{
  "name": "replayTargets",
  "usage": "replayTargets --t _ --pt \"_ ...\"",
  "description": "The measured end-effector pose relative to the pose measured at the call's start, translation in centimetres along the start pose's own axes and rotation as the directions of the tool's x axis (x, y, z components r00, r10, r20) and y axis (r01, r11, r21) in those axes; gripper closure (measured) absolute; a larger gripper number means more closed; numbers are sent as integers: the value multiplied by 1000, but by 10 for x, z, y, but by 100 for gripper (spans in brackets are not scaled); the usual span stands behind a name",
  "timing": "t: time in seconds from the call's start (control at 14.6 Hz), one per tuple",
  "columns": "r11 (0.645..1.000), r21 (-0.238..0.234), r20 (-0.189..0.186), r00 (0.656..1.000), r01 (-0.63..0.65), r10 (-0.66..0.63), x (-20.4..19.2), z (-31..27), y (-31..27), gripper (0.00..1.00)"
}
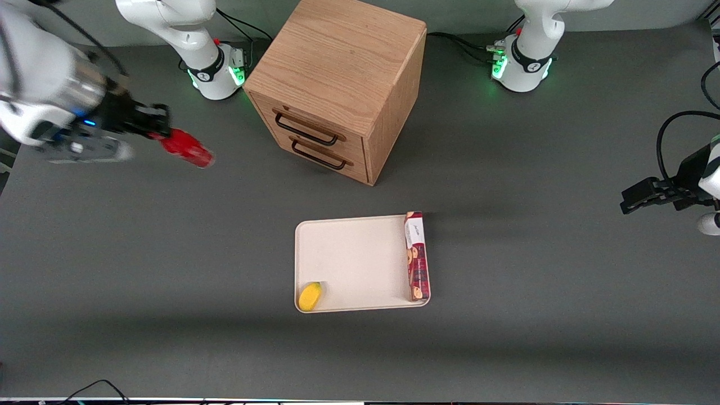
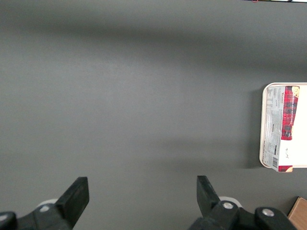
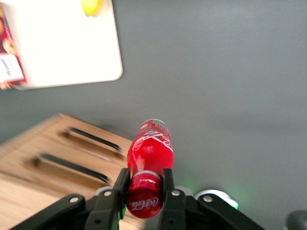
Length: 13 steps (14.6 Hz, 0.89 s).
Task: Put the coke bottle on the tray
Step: 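Lift the bottle and carry it with the right gripper toward the white tray, then lower the bottle onto the tray beside the lemon and open the gripper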
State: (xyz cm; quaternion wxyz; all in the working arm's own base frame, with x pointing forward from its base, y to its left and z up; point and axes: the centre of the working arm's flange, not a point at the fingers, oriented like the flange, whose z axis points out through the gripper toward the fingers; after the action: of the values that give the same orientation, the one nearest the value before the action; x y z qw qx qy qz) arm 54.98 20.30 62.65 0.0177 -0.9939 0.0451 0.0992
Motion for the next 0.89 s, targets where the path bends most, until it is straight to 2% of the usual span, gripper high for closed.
replayTargets --t 0.27,0.69,0.89 --pt "985 97 -22 989 -142 145 43 77 -75 69" --pt "966 68 -82 963 -250 255 90 197 -110 69" --pt "958 57 -135 949 -280 285 94 239 -131 69"
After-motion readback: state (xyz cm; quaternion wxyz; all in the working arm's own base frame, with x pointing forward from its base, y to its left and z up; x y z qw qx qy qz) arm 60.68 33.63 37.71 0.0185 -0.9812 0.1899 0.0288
